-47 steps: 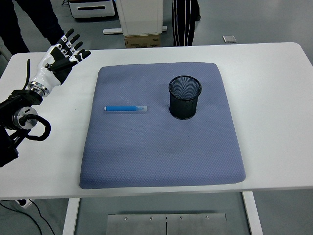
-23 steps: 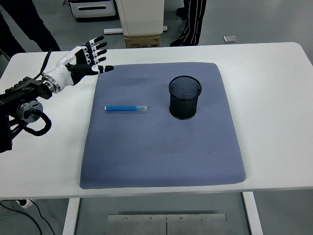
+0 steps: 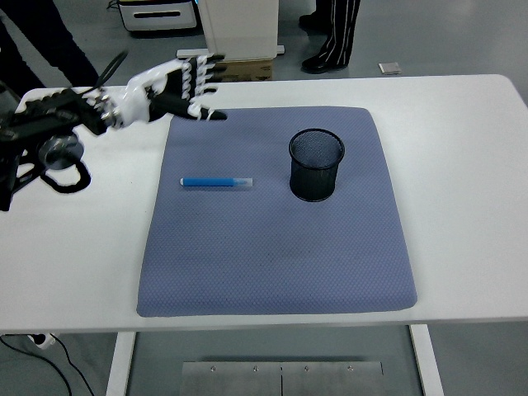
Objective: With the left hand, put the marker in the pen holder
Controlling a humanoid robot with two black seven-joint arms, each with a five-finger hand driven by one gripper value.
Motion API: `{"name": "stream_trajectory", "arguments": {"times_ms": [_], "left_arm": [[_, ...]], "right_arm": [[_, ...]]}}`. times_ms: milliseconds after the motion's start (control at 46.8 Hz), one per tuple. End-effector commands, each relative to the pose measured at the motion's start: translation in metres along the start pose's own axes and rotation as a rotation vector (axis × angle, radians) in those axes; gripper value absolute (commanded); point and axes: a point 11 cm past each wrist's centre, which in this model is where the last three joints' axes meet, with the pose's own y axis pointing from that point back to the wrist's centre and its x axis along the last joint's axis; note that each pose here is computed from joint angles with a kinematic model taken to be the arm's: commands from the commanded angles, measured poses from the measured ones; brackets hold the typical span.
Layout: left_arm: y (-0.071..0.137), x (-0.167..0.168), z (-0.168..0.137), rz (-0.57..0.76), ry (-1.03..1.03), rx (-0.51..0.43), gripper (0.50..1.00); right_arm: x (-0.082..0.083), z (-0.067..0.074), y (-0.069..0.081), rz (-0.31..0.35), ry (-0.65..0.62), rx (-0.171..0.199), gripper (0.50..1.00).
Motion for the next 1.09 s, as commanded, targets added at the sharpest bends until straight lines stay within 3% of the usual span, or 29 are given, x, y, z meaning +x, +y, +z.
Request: {"name": "stream_trajectory", "arguments": {"times_ms": [0,299,427,791,1068], "left_arm": [[0.021,-0.002,-0.054,-0.058,-0.122,0.223,1.0],[0.018,-0.01,-0.051,-0.102,-0.112,0.222,1.0],[0.02,-0.018,-0.065,-0.176,-0.237,0.325,1.0],[0.018,-0.021,-0.049,-0.36,-0.581,0.403,1.0],[0.021,-0.016,-0.053,-0.394,-0.719,0.433,1.0]], "right_arm": [[0.0,0.0,0.0,-0.001,0.0,0.0,1.0],[-0.001,-0.001,0.0,-0.002,0.0,0.001,1.0],[0.0,0.0,0.0,-0.001,0.0,0.0,1.0],[0.0,0.0,0.0,-0.001,0.0,0.0,1.0],[0.0,0.0,0.0,-0.001,0.0,0.0,1.0]]}}
